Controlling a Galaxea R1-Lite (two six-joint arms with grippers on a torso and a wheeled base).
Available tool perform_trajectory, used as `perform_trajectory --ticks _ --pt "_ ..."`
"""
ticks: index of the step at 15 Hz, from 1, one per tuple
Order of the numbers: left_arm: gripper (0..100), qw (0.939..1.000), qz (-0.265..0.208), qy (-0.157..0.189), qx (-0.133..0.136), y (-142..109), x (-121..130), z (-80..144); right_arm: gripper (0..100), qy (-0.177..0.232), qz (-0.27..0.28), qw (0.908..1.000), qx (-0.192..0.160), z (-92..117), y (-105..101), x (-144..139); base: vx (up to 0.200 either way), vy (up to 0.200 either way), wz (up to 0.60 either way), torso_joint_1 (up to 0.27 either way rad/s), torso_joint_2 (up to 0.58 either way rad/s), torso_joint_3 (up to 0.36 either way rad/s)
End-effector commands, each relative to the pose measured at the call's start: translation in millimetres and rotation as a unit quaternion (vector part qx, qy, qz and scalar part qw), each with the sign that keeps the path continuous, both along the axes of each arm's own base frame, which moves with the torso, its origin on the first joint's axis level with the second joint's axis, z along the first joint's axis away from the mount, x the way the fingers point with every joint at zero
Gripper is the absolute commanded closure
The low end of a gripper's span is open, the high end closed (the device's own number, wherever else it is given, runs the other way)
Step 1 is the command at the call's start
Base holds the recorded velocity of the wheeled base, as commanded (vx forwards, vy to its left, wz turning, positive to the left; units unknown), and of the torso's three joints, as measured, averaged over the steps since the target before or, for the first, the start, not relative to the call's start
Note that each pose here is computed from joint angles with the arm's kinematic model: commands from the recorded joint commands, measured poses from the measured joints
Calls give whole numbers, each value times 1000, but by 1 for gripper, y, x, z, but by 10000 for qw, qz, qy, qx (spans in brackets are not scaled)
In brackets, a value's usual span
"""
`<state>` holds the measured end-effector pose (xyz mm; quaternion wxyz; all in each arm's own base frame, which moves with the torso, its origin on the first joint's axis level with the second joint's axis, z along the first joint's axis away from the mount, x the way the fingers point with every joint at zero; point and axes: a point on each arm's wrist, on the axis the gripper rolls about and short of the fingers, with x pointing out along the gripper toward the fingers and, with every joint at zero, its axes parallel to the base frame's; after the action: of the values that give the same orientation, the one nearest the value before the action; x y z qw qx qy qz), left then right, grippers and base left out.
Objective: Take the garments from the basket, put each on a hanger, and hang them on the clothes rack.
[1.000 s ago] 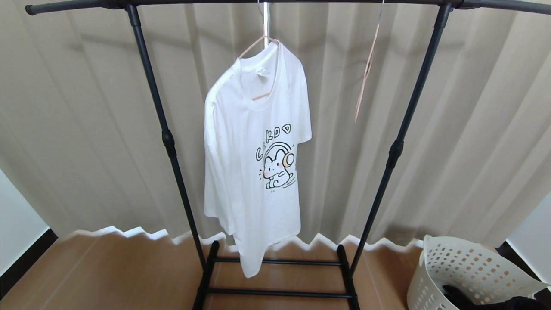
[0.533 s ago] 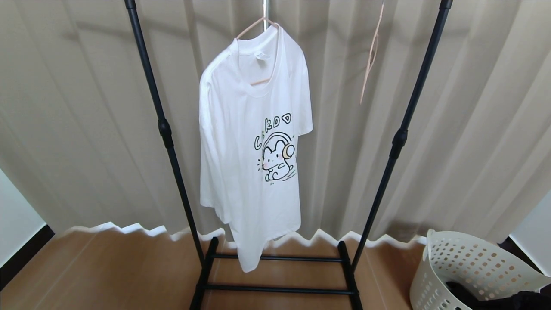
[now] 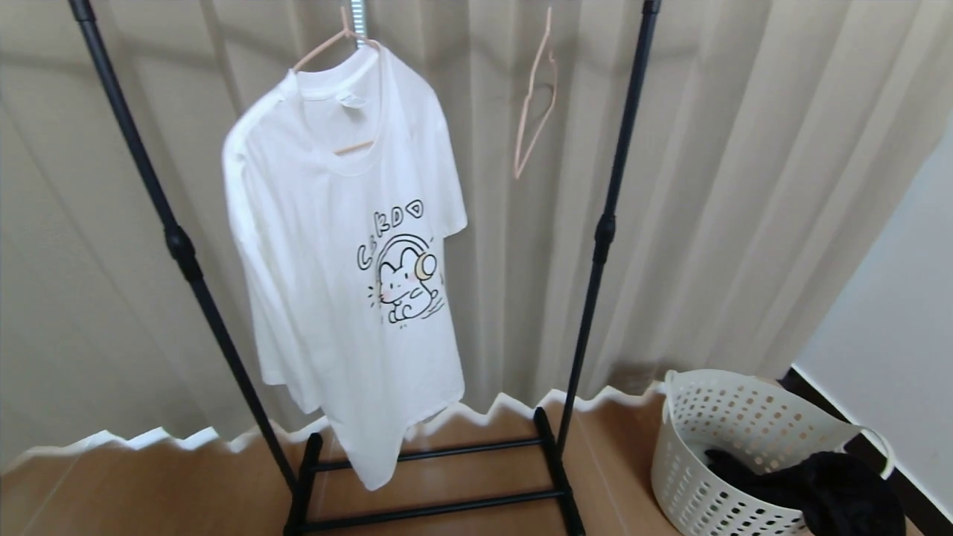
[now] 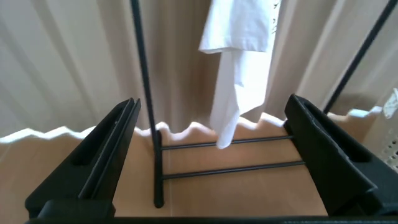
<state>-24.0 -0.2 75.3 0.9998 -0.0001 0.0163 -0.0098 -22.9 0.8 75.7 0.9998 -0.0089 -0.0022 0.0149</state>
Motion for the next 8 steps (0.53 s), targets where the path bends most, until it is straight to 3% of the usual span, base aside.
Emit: perform_trajectory --ticks 1,2,4,8 --pt "0 10000 -2 6 0 0 0 0 0 5 4 10000 -4 0 0 0 0 0 -600 7 2 2" --pt "0 10000 -2 6 0 0 0 0 0 5 4 10000 -4 0 0 0 0 0 -600 -2 7 2" --pt "0 10000 -2 6 0 0 0 0 0 5 4 10000 -4 0 0 0 0 0 0 0 0 0" --pt "0 10000 -2 6 0 0 0 0 0 5 4 10000 -4 0 0 0 0 -200 0 2 5 2"
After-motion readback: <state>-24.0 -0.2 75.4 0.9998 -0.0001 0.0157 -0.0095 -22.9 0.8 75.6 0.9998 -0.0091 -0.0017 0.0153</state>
